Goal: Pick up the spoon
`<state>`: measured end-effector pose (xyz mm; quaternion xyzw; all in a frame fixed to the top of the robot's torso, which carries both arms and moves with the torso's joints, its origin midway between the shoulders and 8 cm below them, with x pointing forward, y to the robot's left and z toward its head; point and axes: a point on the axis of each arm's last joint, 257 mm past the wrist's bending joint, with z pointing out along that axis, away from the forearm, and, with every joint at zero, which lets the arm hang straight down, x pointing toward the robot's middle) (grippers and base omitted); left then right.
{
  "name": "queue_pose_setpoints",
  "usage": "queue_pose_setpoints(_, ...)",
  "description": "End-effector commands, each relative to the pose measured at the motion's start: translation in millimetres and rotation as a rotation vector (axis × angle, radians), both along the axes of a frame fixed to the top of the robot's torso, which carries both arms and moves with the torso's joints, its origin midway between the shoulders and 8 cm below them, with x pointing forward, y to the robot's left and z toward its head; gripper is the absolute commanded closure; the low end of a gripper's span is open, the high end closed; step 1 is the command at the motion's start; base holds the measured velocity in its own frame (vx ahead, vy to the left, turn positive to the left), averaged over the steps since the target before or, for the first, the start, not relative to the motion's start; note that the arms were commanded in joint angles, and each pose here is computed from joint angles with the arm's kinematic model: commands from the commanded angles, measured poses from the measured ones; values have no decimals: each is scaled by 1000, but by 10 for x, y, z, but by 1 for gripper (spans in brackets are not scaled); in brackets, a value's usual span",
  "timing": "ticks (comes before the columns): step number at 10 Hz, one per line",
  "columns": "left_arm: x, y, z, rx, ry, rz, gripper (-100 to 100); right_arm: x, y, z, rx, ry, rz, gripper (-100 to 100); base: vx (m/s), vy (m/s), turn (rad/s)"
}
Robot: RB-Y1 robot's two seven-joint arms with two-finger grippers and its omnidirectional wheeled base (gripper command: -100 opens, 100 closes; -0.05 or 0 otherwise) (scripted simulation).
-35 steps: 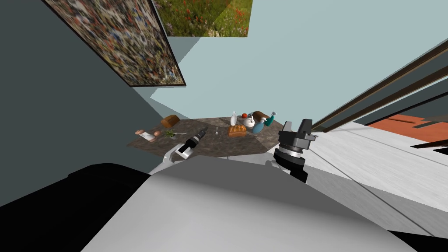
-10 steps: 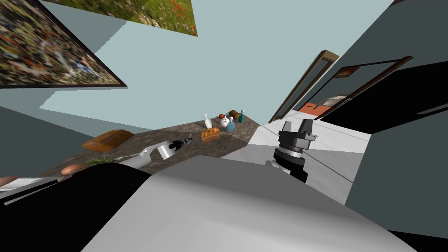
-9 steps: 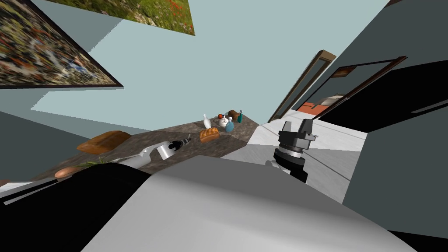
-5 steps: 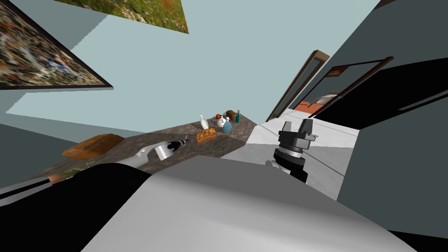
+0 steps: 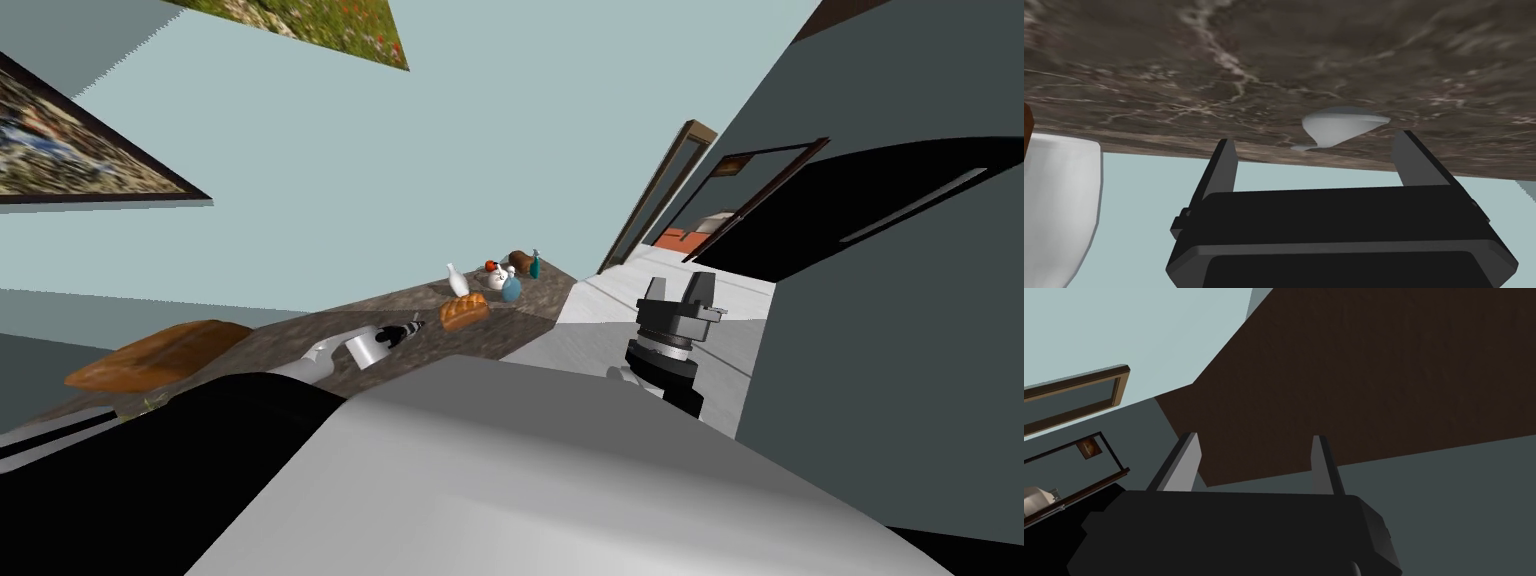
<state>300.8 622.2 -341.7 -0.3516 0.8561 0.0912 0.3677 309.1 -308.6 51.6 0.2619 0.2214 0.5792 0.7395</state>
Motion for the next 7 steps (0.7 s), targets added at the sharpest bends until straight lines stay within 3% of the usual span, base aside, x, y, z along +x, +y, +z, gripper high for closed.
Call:
queue_pose_setpoints(1, -68, 126, -21, -1, -1, 22, -100, 0, 0, 0, 0, 0, 0, 0, -33, -26, -162)
queue_pose_setpoints(5, -254, 453, -77, 0, -2, 80, -100, 0, 0, 0, 0, 0, 0, 0, -29, -31, -146)
queue_pose_setpoints(6, -243, 393, -86, 1, 0, 72, -100, 0, 0, 0, 0, 0, 0, 0, -12, -12, -29)
queue_pose_setpoints(7, -244, 400, -85, 0, -2, 72, 100, 0, 0, 0, 0, 0, 0, 0, 0, 0, 0)
